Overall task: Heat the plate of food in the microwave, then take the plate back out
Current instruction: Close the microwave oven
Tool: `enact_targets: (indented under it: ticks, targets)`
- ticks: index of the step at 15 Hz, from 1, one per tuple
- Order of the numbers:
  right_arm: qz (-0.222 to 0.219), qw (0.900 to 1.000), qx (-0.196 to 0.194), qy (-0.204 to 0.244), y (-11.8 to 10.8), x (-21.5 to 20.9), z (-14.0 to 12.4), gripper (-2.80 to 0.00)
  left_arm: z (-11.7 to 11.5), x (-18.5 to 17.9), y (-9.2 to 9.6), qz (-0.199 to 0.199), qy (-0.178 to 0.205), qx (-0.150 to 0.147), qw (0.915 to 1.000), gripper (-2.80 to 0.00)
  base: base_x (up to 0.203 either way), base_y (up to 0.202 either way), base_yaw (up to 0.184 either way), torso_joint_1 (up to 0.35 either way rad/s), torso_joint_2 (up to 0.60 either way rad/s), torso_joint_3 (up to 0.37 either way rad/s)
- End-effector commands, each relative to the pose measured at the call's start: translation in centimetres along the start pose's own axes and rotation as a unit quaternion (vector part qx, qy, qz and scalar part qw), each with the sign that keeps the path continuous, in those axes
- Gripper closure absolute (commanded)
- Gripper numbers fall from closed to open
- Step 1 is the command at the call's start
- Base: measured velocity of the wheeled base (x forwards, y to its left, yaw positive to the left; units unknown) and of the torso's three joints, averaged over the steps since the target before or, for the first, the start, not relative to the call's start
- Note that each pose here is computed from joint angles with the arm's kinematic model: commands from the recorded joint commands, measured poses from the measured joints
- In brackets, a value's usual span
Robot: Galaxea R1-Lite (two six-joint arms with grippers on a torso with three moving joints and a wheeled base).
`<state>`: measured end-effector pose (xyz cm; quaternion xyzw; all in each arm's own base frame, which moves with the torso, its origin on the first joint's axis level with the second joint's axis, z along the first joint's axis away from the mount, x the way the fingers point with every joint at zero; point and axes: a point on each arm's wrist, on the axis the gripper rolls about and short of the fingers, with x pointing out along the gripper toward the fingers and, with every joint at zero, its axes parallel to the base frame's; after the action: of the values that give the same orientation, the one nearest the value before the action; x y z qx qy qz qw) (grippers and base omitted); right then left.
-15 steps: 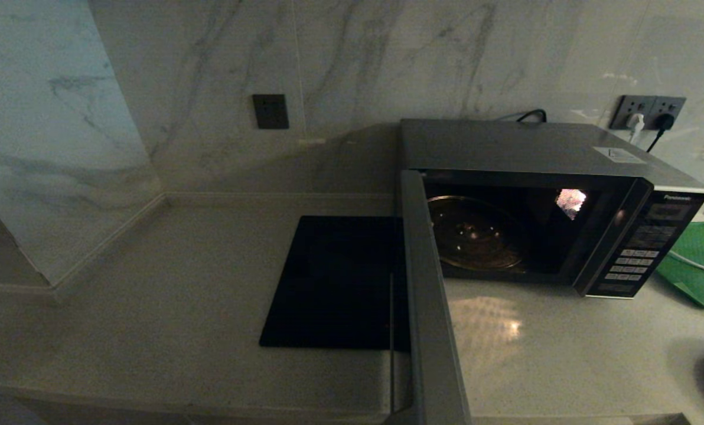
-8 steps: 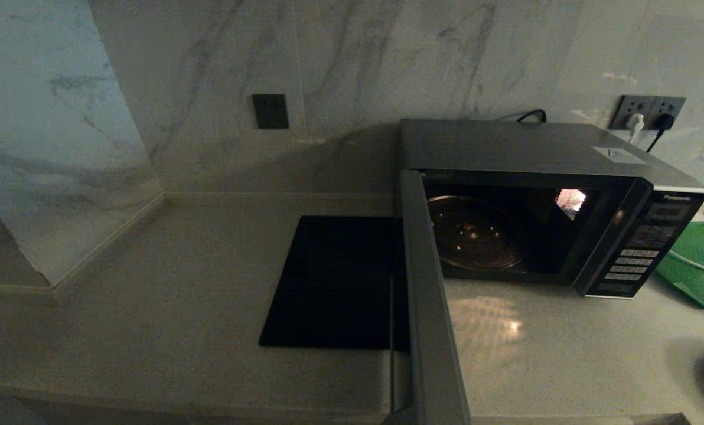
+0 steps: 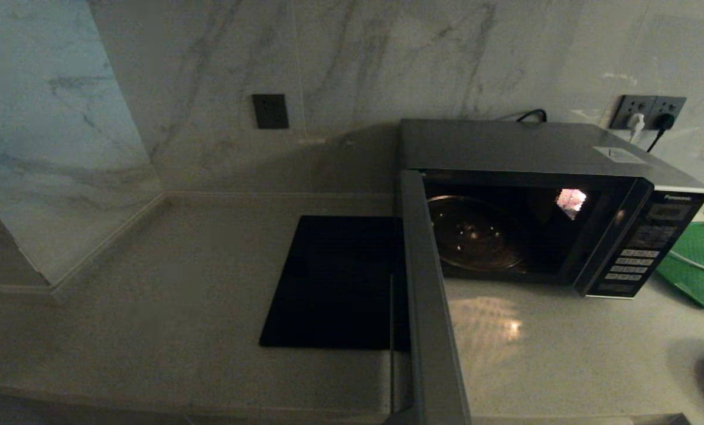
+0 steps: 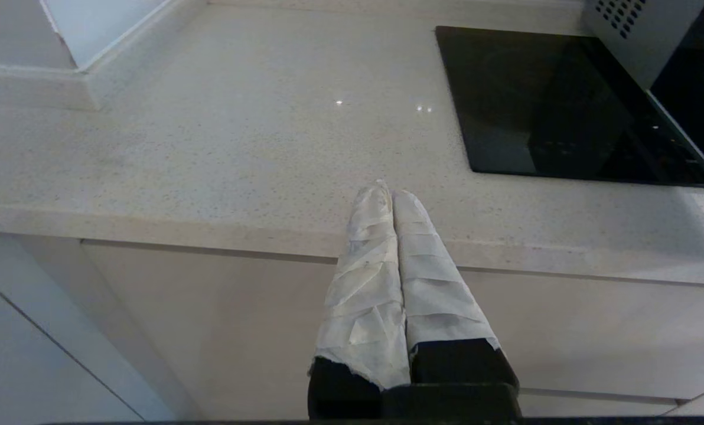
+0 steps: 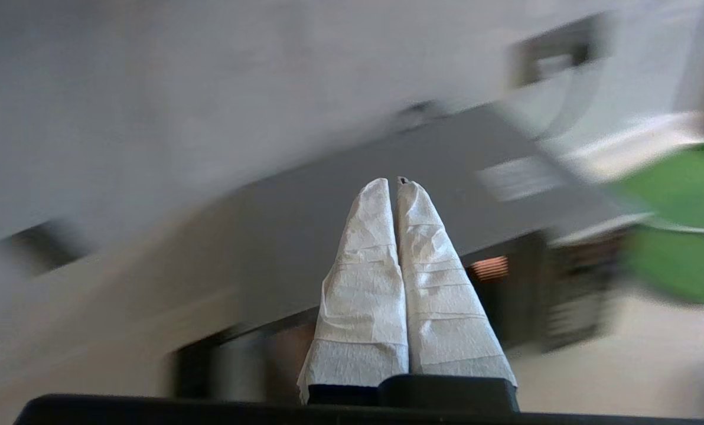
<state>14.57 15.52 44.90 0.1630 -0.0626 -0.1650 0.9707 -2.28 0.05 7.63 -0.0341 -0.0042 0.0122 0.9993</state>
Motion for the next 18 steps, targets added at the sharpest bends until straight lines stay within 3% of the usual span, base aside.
enact_targets:
  ticks: [1, 3, 5, 7, 9, 12, 14, 16, 18]
  targets:
    - [0.052, 0.998, -0.011, 0.025, 4.3, -1.8, -2.5, 0.00, 0.0, 0.0, 0.0, 0.000, 0.000, 0.000, 1.0000, 0.00, 0.000, 0.000, 0.000, 0.000, 0.00, 0.000]
    - [0.090, 0.995, -0.020, 0.041, 6.6, -3.7, -4.2, 0.00, 0.0, 0.0, 0.0, 0.000, 0.001, 0.000, 1.0000, 0.00, 0.000, 0.000, 0.000, 0.000, 0.00, 0.000]
    - [0.079, 0.995, -0.033, 0.043, 8.3, -4.3, -6.1, 0.00, 0.0, 0.0, 0.0, 0.000, 0.001, 0.000, 1.0000, 0.00, 0.000, 0.000, 0.000, 0.000, 0.00, 0.000]
    - [0.098, 0.993, -0.042, 0.049, 8.9, -5.1, -6.8, 0.00, 0.0, 0.0, 0.0, 0.001, 0.000, 0.000, 1.0000, 0.00, 0.000, 0.000, 0.000, 0.000, 0.00, 0.000]
    - [0.178, 0.981, -0.042, 0.064, 8.6, -6.4, -6.0, 0.00, 0.0, 0.0, 0.0, 0.000, 0.000, 0.000, 1.0000, 0.00, 0.000, 0.000, 0.000, 0.000, 0.00, 0.000]
    - [0.261, 0.959, -0.047, 0.098, 8.1, -7.9, -6.0, 0.00, 0.0, 0.0, 0.0, 0.000, 0.000, 0.000, 1.0000, 0.00, 0.000, 0.000, 0.000, 0.000, 0.00, 0.000]
    - [0.265, 0.956, -0.038, 0.121, 8.2, -8.1, -6.8, 0.00, 0.0, 0.0, 0.0, 0.000, 0.000, 0.000, 1.0000, 0.00, 0.000, 0.000, 0.000, 0.000, 0.00, 0.000]
    - [0.261, 0.951, -0.061, 0.151, 7.9, -8.2, -8.2, 0.00, 0.0, 0.0, 0.0, 0.001, 0.000, 0.000, 1.0000, 0.00, 0.000, 0.000, 0.000, 0.000, 0.00, 0.000]
    - [0.288, 0.935, -0.068, 0.194, 7.5, -8.2, -9.0, 0.00, 0.0, 0.0, 0.0, 0.000, 0.000, 0.000, 1.0000, 0.00, 0.000, 0.000, 0.000, 0.000, 0.00, 0.000]
